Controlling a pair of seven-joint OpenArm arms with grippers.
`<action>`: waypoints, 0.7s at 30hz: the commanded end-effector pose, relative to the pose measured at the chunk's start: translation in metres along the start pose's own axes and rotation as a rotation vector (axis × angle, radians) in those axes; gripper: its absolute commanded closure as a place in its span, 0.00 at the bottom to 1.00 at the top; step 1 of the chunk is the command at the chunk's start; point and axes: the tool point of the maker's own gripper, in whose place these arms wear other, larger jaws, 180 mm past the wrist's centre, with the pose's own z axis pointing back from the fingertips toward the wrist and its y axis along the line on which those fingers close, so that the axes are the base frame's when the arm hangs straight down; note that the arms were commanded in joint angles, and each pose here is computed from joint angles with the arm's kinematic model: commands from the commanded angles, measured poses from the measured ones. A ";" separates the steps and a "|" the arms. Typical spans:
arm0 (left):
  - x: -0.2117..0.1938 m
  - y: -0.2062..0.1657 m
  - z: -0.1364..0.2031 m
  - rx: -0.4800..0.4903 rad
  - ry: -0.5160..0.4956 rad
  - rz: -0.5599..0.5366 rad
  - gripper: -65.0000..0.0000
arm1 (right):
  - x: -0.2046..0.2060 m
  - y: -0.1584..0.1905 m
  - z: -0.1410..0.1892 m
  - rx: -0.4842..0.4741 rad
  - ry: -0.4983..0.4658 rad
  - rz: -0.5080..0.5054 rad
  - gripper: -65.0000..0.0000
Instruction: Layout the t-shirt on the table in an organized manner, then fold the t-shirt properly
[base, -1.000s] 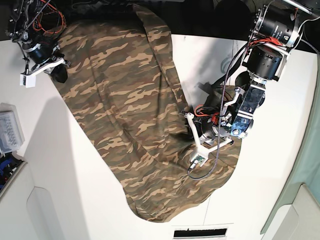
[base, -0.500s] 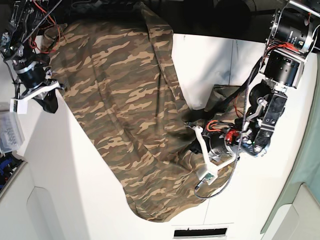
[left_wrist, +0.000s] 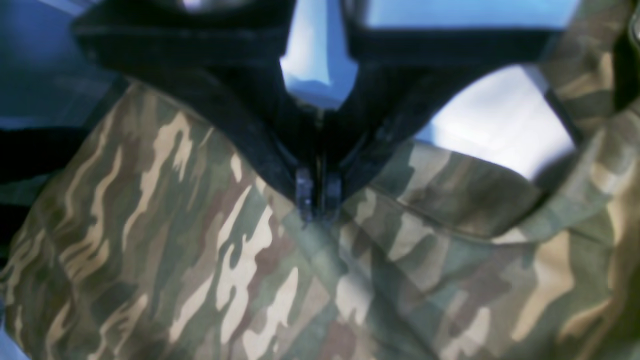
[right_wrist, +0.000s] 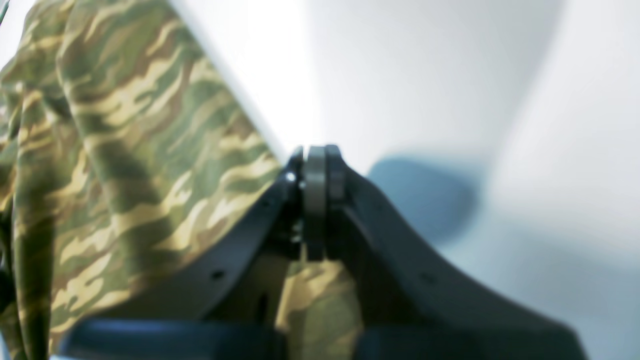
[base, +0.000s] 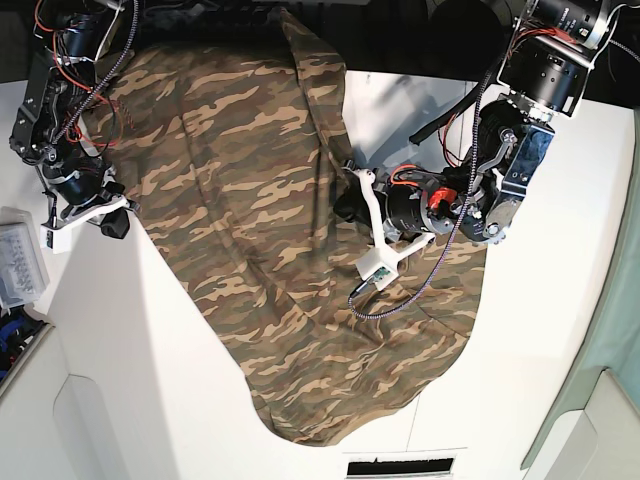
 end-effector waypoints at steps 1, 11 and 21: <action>0.021 0.001 0.005 -0.002 -0.058 -0.015 0.97 | 0.019 -0.001 0.003 0.009 -0.055 0.013 1.00; 0.011 0.022 0.015 0.059 -0.022 -0.014 0.97 | -0.019 -0.003 0.009 0.005 0.010 -0.016 1.00; -0.009 0.060 0.039 0.154 0.032 -0.010 0.97 | -0.051 -0.011 0.020 -0.014 0.065 -0.036 1.00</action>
